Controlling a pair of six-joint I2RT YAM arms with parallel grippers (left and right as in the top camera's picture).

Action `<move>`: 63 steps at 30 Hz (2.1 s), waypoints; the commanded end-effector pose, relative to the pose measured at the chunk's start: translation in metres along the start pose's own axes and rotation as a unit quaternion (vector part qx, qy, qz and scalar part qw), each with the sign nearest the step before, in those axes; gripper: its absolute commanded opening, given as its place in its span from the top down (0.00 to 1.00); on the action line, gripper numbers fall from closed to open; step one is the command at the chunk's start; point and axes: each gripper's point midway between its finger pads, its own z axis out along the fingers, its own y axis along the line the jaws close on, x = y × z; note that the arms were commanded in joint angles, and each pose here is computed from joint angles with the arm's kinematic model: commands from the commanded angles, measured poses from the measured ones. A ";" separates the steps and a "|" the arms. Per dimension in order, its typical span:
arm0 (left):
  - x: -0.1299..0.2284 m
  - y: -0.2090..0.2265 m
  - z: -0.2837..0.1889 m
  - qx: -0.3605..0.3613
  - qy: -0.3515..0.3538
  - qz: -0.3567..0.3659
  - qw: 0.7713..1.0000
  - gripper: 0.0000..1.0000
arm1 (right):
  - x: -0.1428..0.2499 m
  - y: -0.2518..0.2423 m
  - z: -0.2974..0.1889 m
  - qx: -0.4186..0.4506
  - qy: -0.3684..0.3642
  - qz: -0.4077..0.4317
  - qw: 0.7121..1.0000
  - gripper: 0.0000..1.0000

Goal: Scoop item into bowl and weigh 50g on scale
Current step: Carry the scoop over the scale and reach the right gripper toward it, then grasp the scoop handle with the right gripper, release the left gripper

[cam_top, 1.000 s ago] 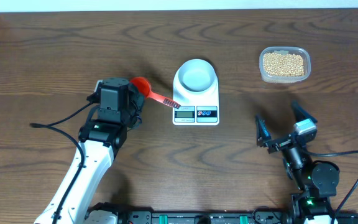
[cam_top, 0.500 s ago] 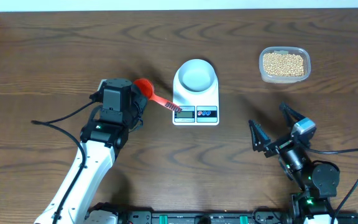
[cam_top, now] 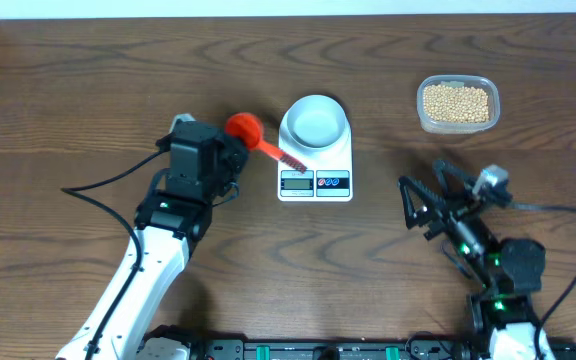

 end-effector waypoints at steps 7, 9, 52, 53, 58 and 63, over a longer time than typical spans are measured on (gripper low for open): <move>0.008 -0.024 0.002 0.032 0.001 -0.011 0.999 0.93 | 0.007 0.017 0.029 -0.062 0.075 0.186 0.978 0.01; 0.011 -0.024 0.004 0.030 0.005 -0.030 0.999 0.93 | 0.012 0.012 0.031 -0.053 0.080 0.192 0.977 0.01; 0.088 -0.050 -0.002 0.067 0.136 -0.047 0.987 0.92 | 0.059 0.093 0.084 -0.175 0.149 0.056 0.972 0.70; 0.088 -0.050 -0.002 0.067 0.136 -0.047 0.987 0.93 | 0.060 0.093 0.084 -0.178 0.152 0.056 0.971 0.71; 0.088 -0.051 -0.003 0.070 0.139 -0.047 0.987 0.93 | 0.062 0.096 0.082 -0.185 0.158 0.056 0.968 0.73; 0.088 -0.051 -0.003 0.070 0.139 -0.047 0.987 0.93 | 0.064 0.099 0.080 -0.193 0.164 0.056 0.966 0.84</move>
